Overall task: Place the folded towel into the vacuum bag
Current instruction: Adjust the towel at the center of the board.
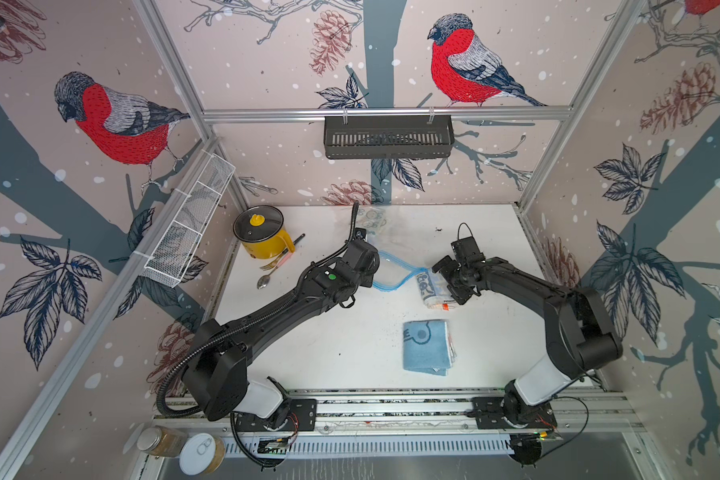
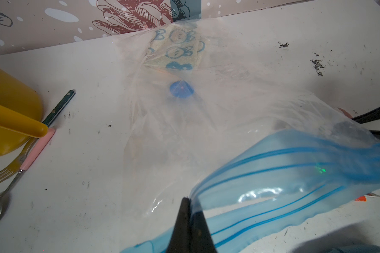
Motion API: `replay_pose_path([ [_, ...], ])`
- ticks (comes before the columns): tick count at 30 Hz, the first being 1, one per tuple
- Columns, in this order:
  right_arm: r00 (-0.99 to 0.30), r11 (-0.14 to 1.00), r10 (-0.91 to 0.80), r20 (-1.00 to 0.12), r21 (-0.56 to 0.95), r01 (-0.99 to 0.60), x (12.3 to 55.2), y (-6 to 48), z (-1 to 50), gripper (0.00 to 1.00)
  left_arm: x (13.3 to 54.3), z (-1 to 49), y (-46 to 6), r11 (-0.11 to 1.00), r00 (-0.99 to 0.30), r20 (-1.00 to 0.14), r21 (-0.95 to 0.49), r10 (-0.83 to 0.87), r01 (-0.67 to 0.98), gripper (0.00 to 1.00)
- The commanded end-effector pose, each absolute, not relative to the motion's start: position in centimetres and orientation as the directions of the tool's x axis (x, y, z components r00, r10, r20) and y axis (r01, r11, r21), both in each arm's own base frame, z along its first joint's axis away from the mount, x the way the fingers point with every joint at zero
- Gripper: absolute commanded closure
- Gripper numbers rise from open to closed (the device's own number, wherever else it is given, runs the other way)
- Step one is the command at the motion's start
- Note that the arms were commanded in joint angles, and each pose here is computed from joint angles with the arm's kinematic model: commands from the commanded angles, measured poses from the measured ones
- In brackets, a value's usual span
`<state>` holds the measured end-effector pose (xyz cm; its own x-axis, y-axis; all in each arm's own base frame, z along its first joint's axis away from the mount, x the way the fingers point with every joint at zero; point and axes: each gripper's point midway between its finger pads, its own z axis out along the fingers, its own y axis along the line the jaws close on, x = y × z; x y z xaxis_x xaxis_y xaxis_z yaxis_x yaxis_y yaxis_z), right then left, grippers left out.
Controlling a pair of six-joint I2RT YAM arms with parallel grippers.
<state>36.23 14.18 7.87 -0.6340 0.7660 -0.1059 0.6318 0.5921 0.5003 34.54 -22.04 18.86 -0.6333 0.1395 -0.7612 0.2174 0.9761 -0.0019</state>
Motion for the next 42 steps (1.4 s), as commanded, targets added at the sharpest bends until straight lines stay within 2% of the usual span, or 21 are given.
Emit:
replay_pose_path([
  [1,-0.617,0.633,0.755,-0.221,0.490,0.599,37.0,12.5,10.8,0.00,34.8,19.5,-21.4,0.985,-0.618,-0.779,-0.003,0.108,0.175,1.00],
  [3,-0.673,0.741,0.657,-0.339,0.457,0.493,37.8,11.8,12.8,0.00,34.8,19.6,-21.3,0.985,-0.617,-0.780,-0.006,0.104,0.173,1.00],
  [5,-0.758,0.858,0.485,-0.436,0.404,0.317,38.6,12.3,14.0,0.01,34.8,19.6,-21.4,0.985,-0.617,-0.781,-0.011,0.100,0.174,1.00],
  [7,-0.822,0.929,0.328,-0.465,0.315,0.193,38.5,12.8,13.6,0.02,34.8,19.7,-21.4,0.985,-0.615,-0.782,-0.012,0.099,0.174,1.00],
  [11,-0.885,0.983,0.168,-0.435,0.136,0.119,37.5,11.8,10.7,0.04,34.8,19.7,-21.3,0.985,-0.616,-0.782,-0.016,0.094,0.171,1.00],
  [15,-0.901,0.992,0.102,-0.421,0.109,0.061,36.8,11.9,8.6,0.05,34.7,19.7,-21.3,0.985,-0.616,-0.782,-0.019,0.094,0.173,1.00],
  [23,-0.950,0.997,-0.045,-0.310,0.050,-0.063,36.0,13.6,4.2,0.08,34.6,19.7,-21.4,0.984,-0.618,-0.781,-0.027,0.089,0.176,1.00],
  [26,-0.964,0.999,-0.022,-0.264,0.033,-0.032,36.1,13.3,2.8,0.10,34.6,19.7,-21.3,0.984,-0.619,-0.780,-0.024,0.091,0.175,1.00],
  [30,-0.972,0.995,0.058,-0.226,0.088,0.039,36.0,13.8,1.7,0.17,34.6,19.7,-21.3,0.985,-0.618,-0.781,-0.023,0.090,0.173,1.00],
  [34,-0.963,0.967,0.216,-0.160,0.173,0.188,35.1,14.3,0.9,0.22,34.6,19.8,-21.3,0.985,-0.616,-0.783,-0.023,0.088,0.171,1.00],
  [38,-0.893,0.887,0.437,-0.107,0.218,0.407,33.9,13.7,0.9,0.19,34.6,20.0,-21.3,0.984,-0.614,-0.784,-0.027,0.087,0.174,1.00],
  [42,-0.792,0.770,0.603,-0.093,0.326,0.548,33.5,14.0,2.5,0.17,34.6,20.1,-21.4,0.983,-0.615,-0.784,-0.037,0.082,0.179,1.00],
])
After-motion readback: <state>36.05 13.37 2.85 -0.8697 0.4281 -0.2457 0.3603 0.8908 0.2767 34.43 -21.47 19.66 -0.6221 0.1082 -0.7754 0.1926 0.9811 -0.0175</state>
